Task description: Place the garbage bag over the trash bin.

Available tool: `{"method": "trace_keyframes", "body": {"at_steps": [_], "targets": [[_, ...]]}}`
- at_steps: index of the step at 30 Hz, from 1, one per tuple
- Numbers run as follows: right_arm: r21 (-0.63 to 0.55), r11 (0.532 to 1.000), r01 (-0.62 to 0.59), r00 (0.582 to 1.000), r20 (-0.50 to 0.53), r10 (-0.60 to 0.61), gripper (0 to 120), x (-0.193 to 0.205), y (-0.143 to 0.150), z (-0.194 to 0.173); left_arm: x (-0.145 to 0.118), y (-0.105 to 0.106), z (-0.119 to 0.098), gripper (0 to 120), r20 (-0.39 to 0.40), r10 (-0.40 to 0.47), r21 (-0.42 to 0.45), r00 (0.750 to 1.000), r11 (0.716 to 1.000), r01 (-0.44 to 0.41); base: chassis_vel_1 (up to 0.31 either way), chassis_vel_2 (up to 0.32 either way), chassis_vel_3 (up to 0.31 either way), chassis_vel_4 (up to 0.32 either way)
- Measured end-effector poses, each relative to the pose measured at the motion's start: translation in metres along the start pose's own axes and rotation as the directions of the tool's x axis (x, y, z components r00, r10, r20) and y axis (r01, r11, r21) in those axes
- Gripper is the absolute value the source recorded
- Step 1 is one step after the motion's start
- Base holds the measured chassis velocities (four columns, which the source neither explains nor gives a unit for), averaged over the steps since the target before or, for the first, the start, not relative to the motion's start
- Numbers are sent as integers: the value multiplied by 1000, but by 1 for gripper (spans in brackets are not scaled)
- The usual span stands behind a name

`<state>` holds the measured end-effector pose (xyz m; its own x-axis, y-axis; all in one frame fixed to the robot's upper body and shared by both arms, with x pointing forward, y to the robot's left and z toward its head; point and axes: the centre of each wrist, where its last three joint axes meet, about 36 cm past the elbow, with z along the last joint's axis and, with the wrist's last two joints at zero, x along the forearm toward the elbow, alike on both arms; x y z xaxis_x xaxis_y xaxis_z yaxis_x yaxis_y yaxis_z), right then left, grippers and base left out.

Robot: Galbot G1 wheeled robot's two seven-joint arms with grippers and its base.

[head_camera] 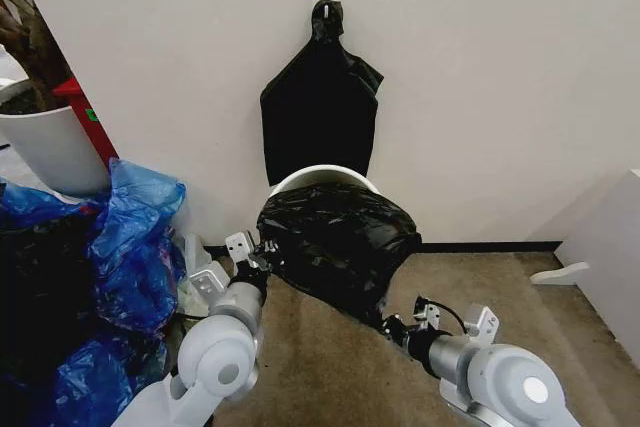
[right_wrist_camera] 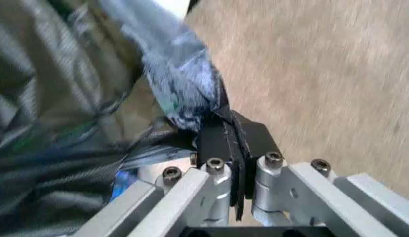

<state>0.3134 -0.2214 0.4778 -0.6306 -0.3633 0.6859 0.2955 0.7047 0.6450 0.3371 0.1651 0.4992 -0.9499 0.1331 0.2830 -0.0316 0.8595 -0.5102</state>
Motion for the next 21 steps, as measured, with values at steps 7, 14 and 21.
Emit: {"method": "trace_keyframes", "body": {"at_steps": [7, 14, 21], "targets": [[102, 994, -46, 997, 62, 39, 0, -26, -27, -9, 3, -3, -5, 1, -32, -1, 29, 999, 1000, 2, 0, 0, 0, 0], [176, 982, -63, 996, 71, 51, 4, -14, -21, -6, -1, -2, -5, 1, -28, -11, 17, 1000, 1000, 11, 0, 0, 0, 0], [354, 933, -67, 987, 160, 10, 28, 32, 5, 9, -17, 1, 1, 1, -8, -55, -40, 998, 998, 55, 0, 0, 0, 0]]}}
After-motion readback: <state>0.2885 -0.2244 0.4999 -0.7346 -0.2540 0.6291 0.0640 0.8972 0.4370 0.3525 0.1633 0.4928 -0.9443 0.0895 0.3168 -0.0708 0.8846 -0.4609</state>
